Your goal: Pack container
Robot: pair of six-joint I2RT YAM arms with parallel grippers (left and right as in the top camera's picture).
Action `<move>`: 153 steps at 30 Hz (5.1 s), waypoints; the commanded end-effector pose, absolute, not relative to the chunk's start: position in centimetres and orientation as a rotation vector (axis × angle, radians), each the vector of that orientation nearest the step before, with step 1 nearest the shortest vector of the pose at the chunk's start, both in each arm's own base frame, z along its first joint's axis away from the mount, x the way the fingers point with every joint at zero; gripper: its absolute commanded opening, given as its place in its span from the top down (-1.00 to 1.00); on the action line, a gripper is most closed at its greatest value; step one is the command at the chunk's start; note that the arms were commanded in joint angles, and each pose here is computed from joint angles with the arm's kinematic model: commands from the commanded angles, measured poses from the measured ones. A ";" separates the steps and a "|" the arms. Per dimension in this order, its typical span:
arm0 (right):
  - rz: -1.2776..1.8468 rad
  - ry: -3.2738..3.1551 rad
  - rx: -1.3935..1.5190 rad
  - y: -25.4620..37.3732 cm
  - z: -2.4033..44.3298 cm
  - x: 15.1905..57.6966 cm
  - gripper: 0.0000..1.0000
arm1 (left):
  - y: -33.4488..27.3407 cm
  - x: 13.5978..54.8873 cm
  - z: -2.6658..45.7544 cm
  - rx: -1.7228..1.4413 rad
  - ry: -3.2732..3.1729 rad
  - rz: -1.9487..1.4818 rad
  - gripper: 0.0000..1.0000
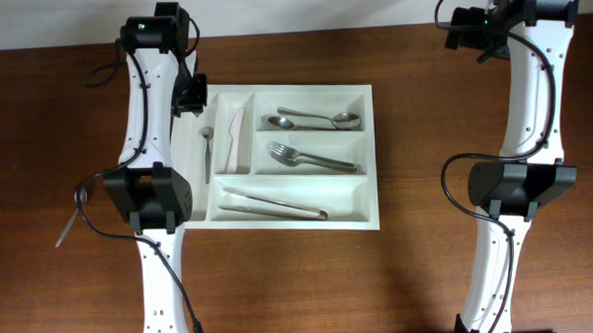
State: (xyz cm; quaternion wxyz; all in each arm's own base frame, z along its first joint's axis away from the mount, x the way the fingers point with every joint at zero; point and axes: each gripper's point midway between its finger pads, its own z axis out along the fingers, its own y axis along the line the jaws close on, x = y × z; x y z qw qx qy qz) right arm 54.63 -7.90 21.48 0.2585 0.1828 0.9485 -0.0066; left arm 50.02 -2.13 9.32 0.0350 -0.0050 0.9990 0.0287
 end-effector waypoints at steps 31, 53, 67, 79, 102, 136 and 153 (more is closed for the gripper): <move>-0.016 2.544 0.496 -7.7 22.7 54.6 -0.98 | 19.4 39.3 3.2 -1.049 3.237 0.330 0.47; -0.016 2.544 0.496 -7.7 22.7 54.6 -0.97 | 22.1 38.4 2.9 -0.914 3.260 0.488 0.37; -0.016 2.544 0.497 -7.7 22.7 54.6 -0.98 | 21.4 36.7 -0.6 -0.916 3.333 0.484 0.96; -0.016 2.544 0.496 -7.7 22.7 54.6 -0.98 | 20.2 37.5 0.0 -0.935 3.327 0.350 0.96; -0.016 2.544 0.496 -7.7 22.7 54.6 -0.98 | 0.0 51.0 12.4 -0.513 2.937 -0.131 0.96; -0.016 2.544 0.496 -7.7 22.7 54.6 -0.98 | 1.2 52.5 13.6 -0.578 2.836 -0.035 0.96; -0.016 2.544 0.496 -7.7 22.7 54.6 -0.98 | 2.2 50.0 14.4 -0.512 2.917 0.054 0.96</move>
